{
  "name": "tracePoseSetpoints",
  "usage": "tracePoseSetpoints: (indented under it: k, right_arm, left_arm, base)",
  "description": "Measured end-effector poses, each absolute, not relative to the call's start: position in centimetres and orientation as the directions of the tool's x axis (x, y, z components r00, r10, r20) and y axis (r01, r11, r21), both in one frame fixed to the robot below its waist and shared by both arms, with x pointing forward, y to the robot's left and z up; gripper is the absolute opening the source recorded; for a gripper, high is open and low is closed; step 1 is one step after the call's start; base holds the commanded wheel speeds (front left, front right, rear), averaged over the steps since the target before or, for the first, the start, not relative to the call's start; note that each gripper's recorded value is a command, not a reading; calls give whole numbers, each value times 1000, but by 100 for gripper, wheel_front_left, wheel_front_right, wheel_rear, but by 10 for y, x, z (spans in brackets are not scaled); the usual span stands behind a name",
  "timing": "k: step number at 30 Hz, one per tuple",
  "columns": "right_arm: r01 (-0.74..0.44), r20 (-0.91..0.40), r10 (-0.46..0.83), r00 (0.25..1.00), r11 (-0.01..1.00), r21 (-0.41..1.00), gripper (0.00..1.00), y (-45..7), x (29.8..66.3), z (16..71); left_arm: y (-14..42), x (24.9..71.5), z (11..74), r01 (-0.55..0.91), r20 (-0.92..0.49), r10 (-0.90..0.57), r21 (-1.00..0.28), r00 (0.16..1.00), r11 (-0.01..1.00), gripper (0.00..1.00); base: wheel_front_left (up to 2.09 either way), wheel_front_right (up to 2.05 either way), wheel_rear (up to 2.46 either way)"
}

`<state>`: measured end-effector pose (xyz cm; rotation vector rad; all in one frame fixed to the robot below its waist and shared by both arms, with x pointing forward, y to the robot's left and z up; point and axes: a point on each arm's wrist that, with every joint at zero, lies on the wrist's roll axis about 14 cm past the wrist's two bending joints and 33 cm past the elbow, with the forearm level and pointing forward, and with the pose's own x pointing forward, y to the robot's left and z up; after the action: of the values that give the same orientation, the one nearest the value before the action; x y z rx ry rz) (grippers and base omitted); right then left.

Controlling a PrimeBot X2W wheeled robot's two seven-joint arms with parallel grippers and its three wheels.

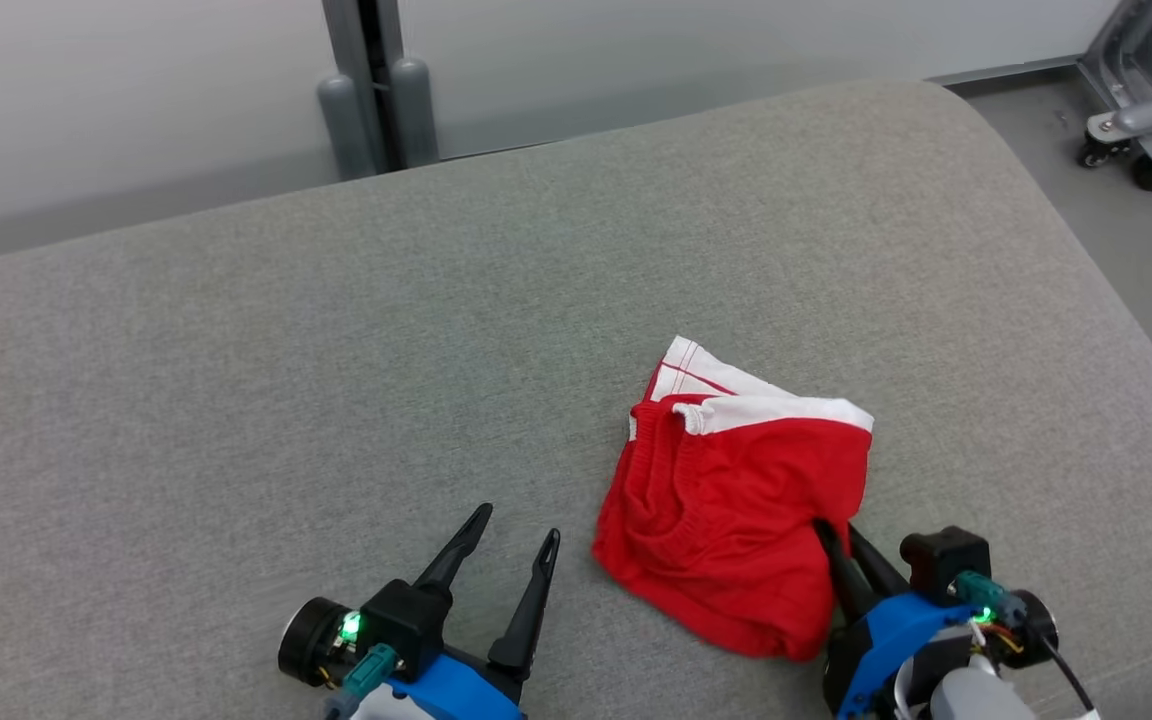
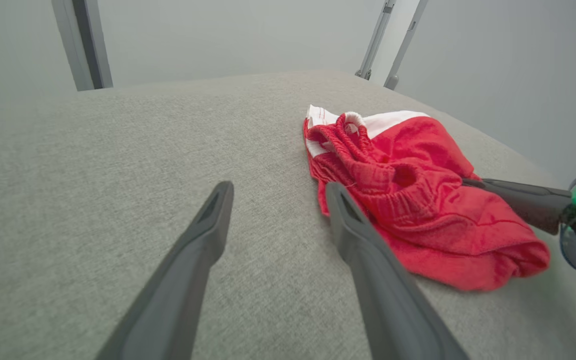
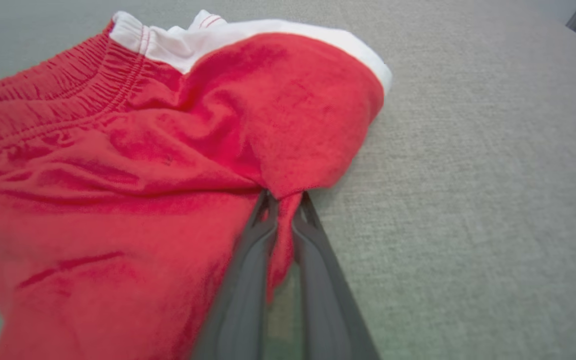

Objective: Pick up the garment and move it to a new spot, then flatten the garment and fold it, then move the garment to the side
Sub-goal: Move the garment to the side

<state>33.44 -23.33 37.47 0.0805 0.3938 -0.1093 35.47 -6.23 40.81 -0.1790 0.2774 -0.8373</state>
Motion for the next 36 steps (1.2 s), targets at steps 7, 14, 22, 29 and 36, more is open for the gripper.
tracePoseSetpoints:
  k: [7,14,22,29,36]
  right_arm:
    - [114,-352,-133,926,991,-76,0,-260,369,392]
    - [75,-390,-223,894,929,-361,0,-329,414,415]
    - [109,-444,-404,800,825,-554,0,-413,428,425]
    - [159,-392,-435,811,808,-568,100,-418,456,436]
    - [181,-142,-273,952,871,-457,100,-346,504,481]
  left_arm:
    - [-63,357,398,723,-192,-768,-260,611,640,100]
    - [-34,370,384,674,-230,-717,-246,658,697,100]
    - [2,380,370,580,-269,-633,-256,726,774,100]
    - [15,387,365,536,-277,-597,-267,753,801,100]
    - [42,403,384,458,-238,-508,-236,827,857,100]
  base:
    - [0,0,0]
    - [0,0,0]
    - [0,0,0]
    - [0,0,0]
    - [0,0,0]
